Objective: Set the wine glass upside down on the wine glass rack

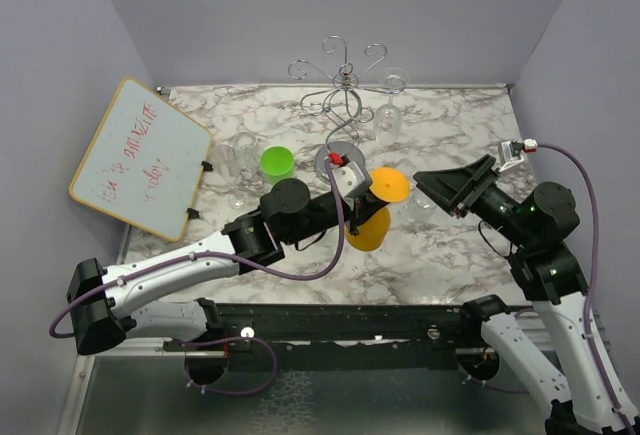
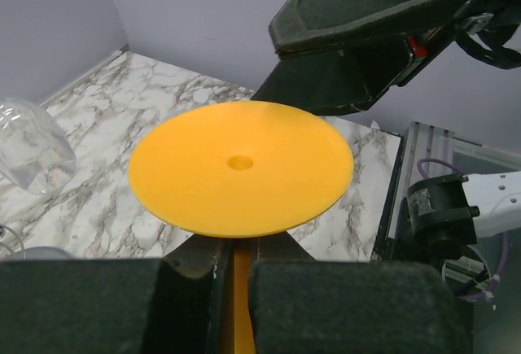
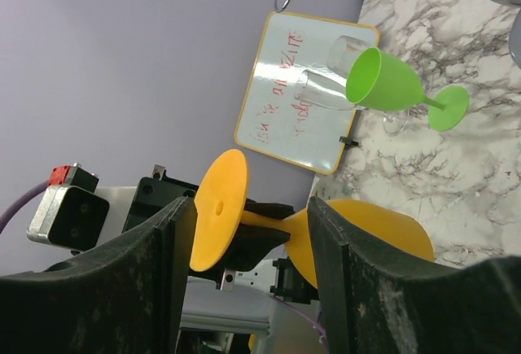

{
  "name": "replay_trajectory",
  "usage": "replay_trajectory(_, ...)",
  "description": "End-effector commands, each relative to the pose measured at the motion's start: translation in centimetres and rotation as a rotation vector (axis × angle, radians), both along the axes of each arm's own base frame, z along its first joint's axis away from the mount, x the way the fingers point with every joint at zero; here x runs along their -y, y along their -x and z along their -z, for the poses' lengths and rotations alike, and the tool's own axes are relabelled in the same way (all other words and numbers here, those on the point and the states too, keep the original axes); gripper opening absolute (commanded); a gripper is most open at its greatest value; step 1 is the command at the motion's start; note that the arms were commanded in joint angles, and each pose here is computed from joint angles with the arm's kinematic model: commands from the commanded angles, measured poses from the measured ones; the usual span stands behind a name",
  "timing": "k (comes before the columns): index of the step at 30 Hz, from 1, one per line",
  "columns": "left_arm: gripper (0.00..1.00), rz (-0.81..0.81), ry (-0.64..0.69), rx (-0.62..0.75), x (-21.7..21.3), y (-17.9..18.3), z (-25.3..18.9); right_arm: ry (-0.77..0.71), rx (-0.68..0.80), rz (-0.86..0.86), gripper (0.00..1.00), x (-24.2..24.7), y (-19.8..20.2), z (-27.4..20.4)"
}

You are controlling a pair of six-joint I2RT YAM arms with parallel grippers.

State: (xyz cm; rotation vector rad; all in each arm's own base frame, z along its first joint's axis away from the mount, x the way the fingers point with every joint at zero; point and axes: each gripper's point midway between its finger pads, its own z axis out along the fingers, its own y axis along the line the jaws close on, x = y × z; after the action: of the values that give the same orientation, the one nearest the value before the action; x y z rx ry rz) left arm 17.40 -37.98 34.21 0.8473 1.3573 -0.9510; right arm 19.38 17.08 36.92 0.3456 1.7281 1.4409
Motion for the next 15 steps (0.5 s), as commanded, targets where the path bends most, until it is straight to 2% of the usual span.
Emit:
replay_trajectory(1,0.00,0.069,0.024,0.045,0.6,1.0,-1.2,-0.042,-0.005,-0.114,0.58,-1.5,0.4,0.2)
replay_trajectory(5,0.00,0.033,0.026,0.044,0.9,0.2,-1.3,-0.028,0.001,-0.147,0.50,-1.9,0.5,0.4)
replay_trajectory(11,0.00,0.016,0.018,0.047,1.7,-0.5,-0.7,-0.034,0.016,-0.200,0.45,-2.4,1.3,0.0)
replay_trajectory(12,0.00,0.014,0.017,0.046,1.7,-0.6,-0.7,-0.034,0.016,-0.206,0.42,-2.4,1.4,0.0)
replay_trajectory(14,0.00,0.006,0.015,0.039,1.9,-0.8,-0.5,-0.018,0.002,-0.196,0.26,-2.3,1.3,0.3)
replay_trajectory(15,0.00,0.005,0.016,0.034,1.9,-0.8,-0.5,-0.012,-0.007,-0.189,0.23,-2.2,1.3,0.5)
